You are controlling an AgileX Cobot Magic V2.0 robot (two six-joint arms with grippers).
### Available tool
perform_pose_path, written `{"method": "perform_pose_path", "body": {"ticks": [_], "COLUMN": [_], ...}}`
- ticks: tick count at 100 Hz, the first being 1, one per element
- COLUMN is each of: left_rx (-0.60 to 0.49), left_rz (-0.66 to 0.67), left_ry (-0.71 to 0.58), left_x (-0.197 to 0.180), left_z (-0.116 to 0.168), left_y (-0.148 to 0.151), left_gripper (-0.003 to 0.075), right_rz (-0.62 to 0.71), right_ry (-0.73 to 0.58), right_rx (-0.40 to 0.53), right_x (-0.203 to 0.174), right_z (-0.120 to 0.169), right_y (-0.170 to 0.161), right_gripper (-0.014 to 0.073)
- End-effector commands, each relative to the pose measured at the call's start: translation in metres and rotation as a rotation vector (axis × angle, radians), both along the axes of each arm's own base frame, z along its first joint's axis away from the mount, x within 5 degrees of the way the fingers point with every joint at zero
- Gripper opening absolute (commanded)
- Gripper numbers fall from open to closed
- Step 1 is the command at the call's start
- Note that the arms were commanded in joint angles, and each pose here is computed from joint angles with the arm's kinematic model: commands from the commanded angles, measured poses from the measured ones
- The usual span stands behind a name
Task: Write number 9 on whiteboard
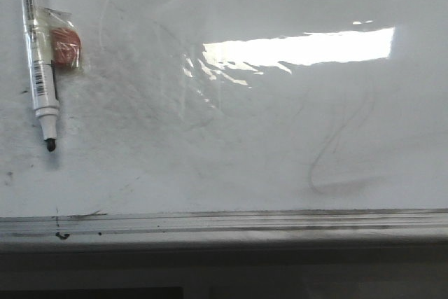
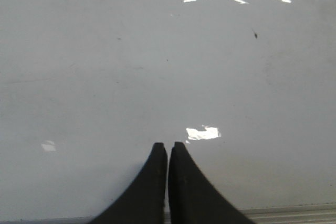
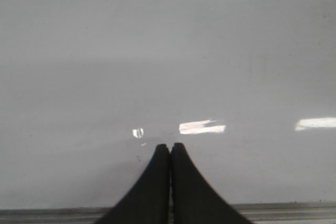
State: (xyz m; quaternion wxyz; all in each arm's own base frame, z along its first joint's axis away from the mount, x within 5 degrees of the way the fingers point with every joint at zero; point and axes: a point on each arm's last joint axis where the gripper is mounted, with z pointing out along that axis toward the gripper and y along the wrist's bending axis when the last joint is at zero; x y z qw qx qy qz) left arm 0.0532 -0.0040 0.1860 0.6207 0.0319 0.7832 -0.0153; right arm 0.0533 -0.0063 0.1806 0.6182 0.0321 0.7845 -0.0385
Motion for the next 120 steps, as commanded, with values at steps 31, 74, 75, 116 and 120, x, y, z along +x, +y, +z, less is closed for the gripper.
{"method": "perform_pose_path", "body": {"ticks": [31,74,75,116,120], "left_rx": [-0.006,0.038,0.038,0.036,0.036], "left_rz": [-0.006,-0.001,-0.001,0.0,0.0], "left_ry": [-0.031,-0.102,-0.102,-0.132,-0.139], "left_x": [0.0,0.001,0.001,0.002,0.002], "left_z": [-0.008,-0.002,-0.002,0.0,0.001], "left_y": [0.0,0.001,0.001,0.001,0.001], "left_gripper": [-0.002,-0.002,-0.002,-0.002,-0.002], "right_rz": [-0.005,-0.005,-0.005,0.005,0.005], "right_ry": [-0.029,-0.029,-0.029,-0.161,-0.164], "right_rx": [-0.024,-0.024,-0.024,-0.012,-0.012], "right_x": [-0.001,-0.001,-0.001,0.001,0.001], "right_z": [0.0,0.0,0.0,0.011,0.012], "right_y": [-0.001,-0.001,-0.001,0.001,0.001], "right_gripper": [-0.0063,-0.0063,-0.0063,-0.0063,-0.0063]}}
